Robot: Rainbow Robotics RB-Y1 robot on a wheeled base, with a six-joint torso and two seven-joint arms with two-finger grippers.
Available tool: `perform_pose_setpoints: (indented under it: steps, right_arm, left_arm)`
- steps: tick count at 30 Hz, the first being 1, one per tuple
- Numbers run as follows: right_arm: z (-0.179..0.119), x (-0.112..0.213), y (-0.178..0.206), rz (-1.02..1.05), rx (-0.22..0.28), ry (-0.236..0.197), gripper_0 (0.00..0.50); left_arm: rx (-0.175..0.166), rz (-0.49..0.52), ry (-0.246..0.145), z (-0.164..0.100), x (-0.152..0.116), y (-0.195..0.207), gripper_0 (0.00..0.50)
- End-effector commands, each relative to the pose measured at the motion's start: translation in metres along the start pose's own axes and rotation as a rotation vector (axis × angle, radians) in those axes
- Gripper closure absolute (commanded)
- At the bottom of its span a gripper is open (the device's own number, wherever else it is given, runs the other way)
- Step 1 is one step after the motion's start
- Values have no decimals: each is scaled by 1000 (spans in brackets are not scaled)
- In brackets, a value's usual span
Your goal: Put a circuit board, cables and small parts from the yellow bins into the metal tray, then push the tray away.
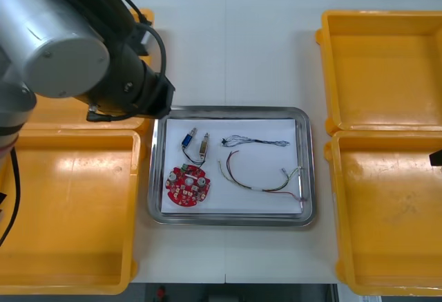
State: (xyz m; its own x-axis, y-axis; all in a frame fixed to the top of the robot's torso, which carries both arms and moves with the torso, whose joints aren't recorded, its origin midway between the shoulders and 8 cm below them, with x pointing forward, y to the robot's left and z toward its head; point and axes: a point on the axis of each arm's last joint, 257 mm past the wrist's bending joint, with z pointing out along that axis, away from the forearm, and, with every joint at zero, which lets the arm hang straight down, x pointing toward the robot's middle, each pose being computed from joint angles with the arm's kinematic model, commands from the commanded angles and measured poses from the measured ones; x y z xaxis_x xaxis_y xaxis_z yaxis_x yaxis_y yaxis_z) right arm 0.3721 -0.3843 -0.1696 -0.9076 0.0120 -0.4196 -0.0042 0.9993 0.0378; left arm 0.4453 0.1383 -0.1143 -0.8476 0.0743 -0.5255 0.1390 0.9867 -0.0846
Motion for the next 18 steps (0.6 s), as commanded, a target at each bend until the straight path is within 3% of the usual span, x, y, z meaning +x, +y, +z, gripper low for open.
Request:
perform_pose_setpoints:
  steps: [1, 4, 12, 18]
  right_arm:
    - [-17, -10, 21, -80, 3, -19, 0]
    - [-20, -14, 39, -143, -16, -23, 0]
    - [-37, -30, 115, -410, -95, -46, 0]
    - [-34, -23, 159, -595, -103, -28, 0]
  left_arm:
    - [-13, 104, -76, -35, -24, 31, 0]
    - [-18, 102, -70, -39, -22, 49, 0]
    - [-97, 104, -49, -50, -5, 120, 0]
    - [-130, 47, -32, -53, 8, 153, 0]
